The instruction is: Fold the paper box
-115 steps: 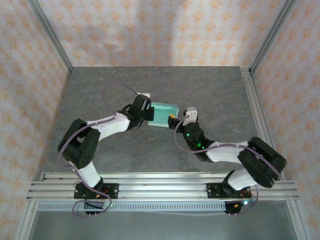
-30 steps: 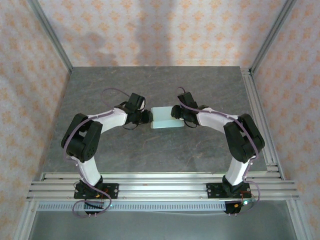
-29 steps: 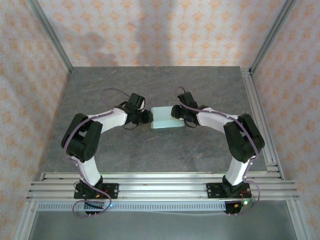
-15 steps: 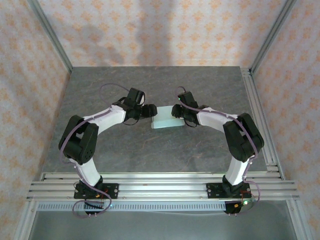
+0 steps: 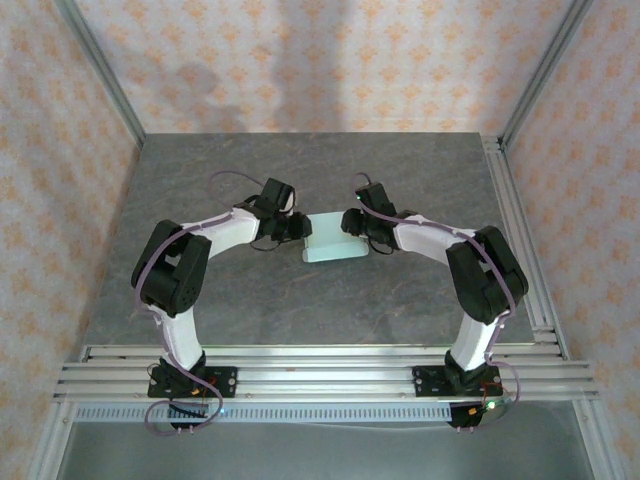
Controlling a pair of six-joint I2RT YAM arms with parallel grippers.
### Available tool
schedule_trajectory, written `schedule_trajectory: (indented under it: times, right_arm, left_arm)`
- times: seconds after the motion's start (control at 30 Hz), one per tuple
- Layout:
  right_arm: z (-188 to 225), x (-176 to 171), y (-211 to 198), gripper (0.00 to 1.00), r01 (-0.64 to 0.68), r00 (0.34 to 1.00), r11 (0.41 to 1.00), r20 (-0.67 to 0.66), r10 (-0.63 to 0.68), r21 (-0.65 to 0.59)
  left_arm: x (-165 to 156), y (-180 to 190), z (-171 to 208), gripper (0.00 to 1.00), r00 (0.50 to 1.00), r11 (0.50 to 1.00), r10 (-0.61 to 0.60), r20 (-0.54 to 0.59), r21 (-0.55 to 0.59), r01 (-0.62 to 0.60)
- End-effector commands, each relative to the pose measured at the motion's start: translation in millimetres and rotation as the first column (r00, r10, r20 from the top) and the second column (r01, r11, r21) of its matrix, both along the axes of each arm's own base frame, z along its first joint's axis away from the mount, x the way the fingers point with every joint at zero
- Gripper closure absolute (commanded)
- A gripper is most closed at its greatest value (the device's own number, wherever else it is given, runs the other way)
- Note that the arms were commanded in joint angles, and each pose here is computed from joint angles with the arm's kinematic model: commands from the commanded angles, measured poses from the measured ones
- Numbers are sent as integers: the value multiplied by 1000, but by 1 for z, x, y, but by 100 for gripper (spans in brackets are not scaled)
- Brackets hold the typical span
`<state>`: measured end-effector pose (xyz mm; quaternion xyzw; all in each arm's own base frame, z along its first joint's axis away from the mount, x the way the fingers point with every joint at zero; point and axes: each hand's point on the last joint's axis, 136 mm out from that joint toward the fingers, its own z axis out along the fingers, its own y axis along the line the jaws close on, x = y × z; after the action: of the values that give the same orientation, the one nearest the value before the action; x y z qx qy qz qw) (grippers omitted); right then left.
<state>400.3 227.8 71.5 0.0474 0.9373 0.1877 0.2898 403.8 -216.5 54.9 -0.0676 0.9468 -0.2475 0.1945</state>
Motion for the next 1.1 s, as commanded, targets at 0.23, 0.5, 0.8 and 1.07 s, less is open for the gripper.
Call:
schedule_trajectory:
  times: [0.23,0.5,0.8,1.07]
  right_arm:
    - [19,-7,-6,36,23,1000,993,-22,-21,113]
    - [21,-7,-17,28,44,999,961,-39,-35,272]
    - [9,-9,-13,20,0,996,891,-79,40,454]
    - [12,-7,5,20,-66,993,814,-44,112,578]
  left_arm:
    - [-11,9,-11,87,999,1000,0,-35,15,0]
    - [-13,8,-21,93,999,999,-33,-43,-34,32]
    - [-16,10,-26,99,997,994,-49,-53,-97,44]
    - [-19,16,-31,99,996,992,-51,-67,-119,43]
